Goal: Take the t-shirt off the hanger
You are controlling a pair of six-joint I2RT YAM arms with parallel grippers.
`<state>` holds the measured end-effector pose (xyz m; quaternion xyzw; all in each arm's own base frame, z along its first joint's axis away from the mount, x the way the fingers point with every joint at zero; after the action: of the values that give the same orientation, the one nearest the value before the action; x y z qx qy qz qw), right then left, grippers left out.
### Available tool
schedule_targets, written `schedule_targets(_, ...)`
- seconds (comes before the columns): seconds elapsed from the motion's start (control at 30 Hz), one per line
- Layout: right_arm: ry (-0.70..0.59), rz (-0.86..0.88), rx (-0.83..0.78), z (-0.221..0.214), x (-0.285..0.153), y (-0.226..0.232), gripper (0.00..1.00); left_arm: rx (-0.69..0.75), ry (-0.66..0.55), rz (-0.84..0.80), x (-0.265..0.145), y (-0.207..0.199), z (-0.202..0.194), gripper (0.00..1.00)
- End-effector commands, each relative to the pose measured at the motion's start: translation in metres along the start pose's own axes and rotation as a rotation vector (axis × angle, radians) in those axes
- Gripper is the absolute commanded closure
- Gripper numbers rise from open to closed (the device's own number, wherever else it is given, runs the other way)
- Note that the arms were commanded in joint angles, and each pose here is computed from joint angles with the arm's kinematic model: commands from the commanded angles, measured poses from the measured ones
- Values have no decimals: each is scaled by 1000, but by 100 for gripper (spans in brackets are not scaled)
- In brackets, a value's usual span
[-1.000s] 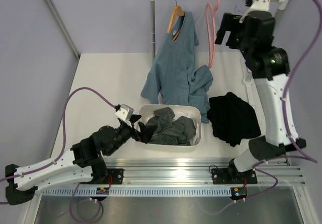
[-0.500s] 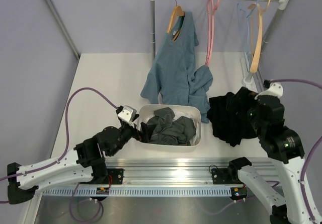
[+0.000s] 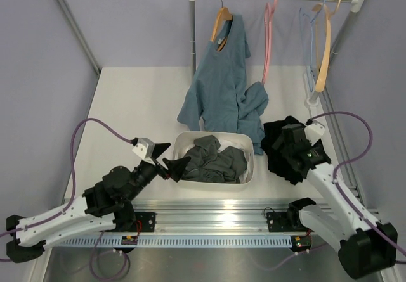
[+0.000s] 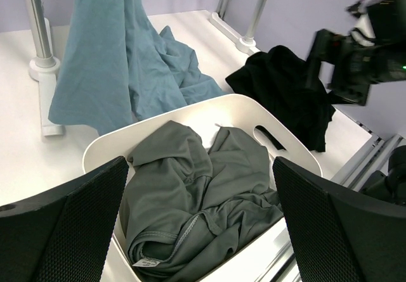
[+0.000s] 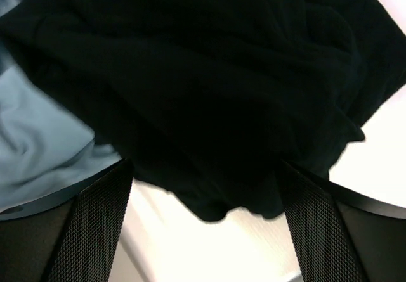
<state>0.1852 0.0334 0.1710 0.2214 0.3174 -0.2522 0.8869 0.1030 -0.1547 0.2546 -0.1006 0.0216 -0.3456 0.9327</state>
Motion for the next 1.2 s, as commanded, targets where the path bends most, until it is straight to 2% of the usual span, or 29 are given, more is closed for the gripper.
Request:
schedule_targets(0.0, -133, -42, 106, 31, 17, 28, 0, -25, -55, -37, 1, -5, 10, 1)
schedule_targets(0.13, -74, -96, 145, 30, 48, 40, 0, -17, -35, -35, 3, -6, 10, 1)
schedule_targets(0.3, 54, -120, 189, 5, 89, 48, 1, -23, -36, -24, 3, -5, 10, 1)
schedule_targets(0.4, 46, -84, 217, 1, 94, 50, 12, -28, -44, -28, 1, -5, 11, 1)
schedule_targets(0.47, 42, -84, 201, -3, 93, 45, 28, -31, -47, -27, 1, -5, 12, 1)
schedule_targets(0.5, 50, -92, 189, -4, 92, 44, 51, -34, -49, -26, 0, -5, 12, 1)
schedule_targets(0.57, 53, -80, 157, -1, 88, 43, 67, -38, -51, -23, 0, -4, 12, 1)
schedule_targets(0.63, 30, -42, 144, 8, 74, 42, 100, -43, -56, -18, -2, -3, 13, 1)
schedule_targets(0.77, -37, 44, 129, 31, 23, 30, 100, -52, -72, 4, -4, 1, 12, 1)
schedule_targets(0.8, -107, 110, 148, 50, -4, 28, 100, -54, -76, 8, -5, 1, 13, 1)
schedule_targets(0.9, -156, 183, 138, 67, -50, 15, 100, -56, -84, 17, -6, 3, 14, 1)
schedule_targets(0.93, -220, 257, 154, 85, -80, 13, 100, -56, -84, 19, -6, 3, 14, 1)
schedule_targets(0.97, -210, 258, 129, 86, -93, 7, 100, -56, -87, 20, -6, 3, 15, 1)
schedule_targets(1.0, -259, 320, 148, 102, -120, 5, 100, -57, -88, 20, -6, 3, 15, 1)
schedule_targets(1.17, -274, 556, 59, 130, -194, 9, 100, -63, -101, 31, -9, 6, 15, 1)
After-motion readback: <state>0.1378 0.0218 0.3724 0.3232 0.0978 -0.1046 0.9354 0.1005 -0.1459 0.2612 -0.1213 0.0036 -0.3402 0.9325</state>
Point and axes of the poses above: each gripper's point midway between its finger pads, its own x axis out along the fingers, its own y axis along the line the jaws close on, z = x × y, the point moved 8 cm from there along -x, back along the fingers, and after that the axes turned 3 degrees about x, right-handed, at the moved point
